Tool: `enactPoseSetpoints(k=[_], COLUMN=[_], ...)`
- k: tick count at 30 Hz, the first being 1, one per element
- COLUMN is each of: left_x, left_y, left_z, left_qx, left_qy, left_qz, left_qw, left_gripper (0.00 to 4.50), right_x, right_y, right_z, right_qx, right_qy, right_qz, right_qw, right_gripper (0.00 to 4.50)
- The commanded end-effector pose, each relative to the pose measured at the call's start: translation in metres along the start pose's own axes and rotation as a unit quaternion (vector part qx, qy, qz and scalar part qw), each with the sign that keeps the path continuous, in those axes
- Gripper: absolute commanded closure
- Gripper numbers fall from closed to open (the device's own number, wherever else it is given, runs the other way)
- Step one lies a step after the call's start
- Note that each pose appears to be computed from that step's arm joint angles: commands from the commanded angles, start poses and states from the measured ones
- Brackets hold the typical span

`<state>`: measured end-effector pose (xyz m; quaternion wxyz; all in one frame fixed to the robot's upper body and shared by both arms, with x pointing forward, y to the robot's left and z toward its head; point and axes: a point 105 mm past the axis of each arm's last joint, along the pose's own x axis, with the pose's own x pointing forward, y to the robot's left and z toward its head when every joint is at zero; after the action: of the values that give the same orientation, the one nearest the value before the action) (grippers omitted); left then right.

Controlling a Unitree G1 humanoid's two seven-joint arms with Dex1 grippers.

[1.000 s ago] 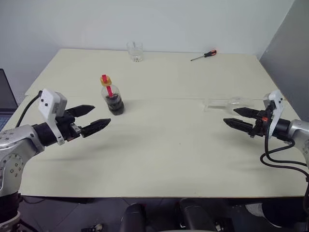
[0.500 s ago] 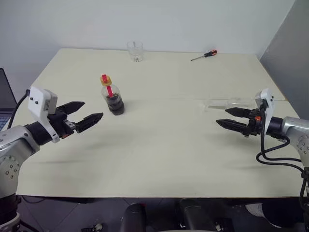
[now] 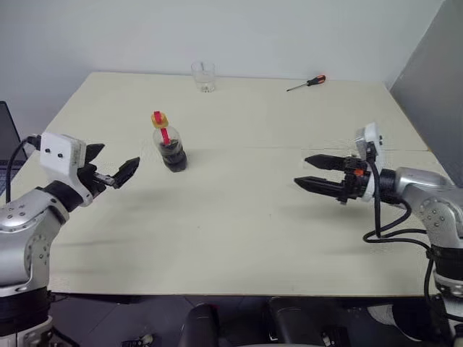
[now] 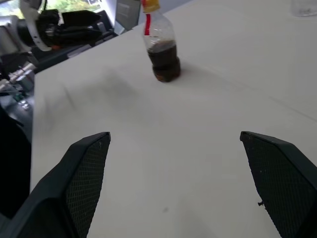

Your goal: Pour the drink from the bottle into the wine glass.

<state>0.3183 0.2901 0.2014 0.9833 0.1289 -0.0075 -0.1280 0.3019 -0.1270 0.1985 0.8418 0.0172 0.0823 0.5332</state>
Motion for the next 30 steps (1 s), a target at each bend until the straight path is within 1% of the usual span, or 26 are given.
enactPoseSetpoints(k=[1, 3, 4, 7, 9, 12, 18, 23, 26, 30], left_x=[0.012, 0.018, 0.021, 0.031, 0.037, 0.041, 0.052, 0.063, 0.069, 0.075], left_y=[-0.008, -0.009, -0.010, -0.021, -0.029, -0.034, -0.042, -0.052, -0.054, -0.049], left_z=[0.010, 0.007, 0.006, 0.001, 0.006, 0.013, -0.003, -0.005, -0.001, -0.007], left_qx=[0.027, 0.040, 0.032, 0.032, 0.026, 0.017, 0.020, 0.009, 0.000, 0.009], left_qy=[-0.027, -0.026, -0.030, -0.035, -0.051, -0.068, -0.051, -0.067, -0.088, -0.088], left_qz=[0.001, 0.012, 0.016, 0.007, -0.001, -0.003, -0.009, -0.005, -0.001, 0.019], left_qw=[0.999, 0.999, 0.999, 0.999, 0.998, 0.998, 0.998, 0.998, 0.996, 0.996], left_gripper=[0.02, 0.02, 0.02, 0.02, 0.02, 0.02, 0.02, 0.02, 0.02, 0.02], right_x=[0.010, 0.015, 0.017, 0.022, 0.021, 0.020, 0.020, 0.016, 0.014, 0.014], right_y=[0.017, 0.022, 0.024, 0.029, 0.032, 0.034, 0.038, 0.037, 0.040, 0.043], right_z=[0.003, 0.001, 0.002, 0.005, 0.008, 0.007, 0.007, 0.010, 0.011, 0.010], right_qx=[-0.010, -0.009, -0.007, 0.001, 0.012, 0.016, 0.016, 0.011, 0.011, 0.009], right_qy=[-0.008, -0.010, -0.015, -0.029, -0.041, -0.042, -0.045, -0.049, -0.048, -0.045], right_qz=[0.027, 0.031, 0.034, 0.038, 0.039, 0.034, 0.026, 0.014, 0.017, 0.018], right_qw=[1.000, 0.999, 0.999, 0.999, 0.998, 0.998, 0.998, 0.999, 0.999, 0.999], right_gripper=[0.00, 0.00, 0.00, 0.00, 0.00, 0.00, 0.00, 0.00, 0.00, 0.00])
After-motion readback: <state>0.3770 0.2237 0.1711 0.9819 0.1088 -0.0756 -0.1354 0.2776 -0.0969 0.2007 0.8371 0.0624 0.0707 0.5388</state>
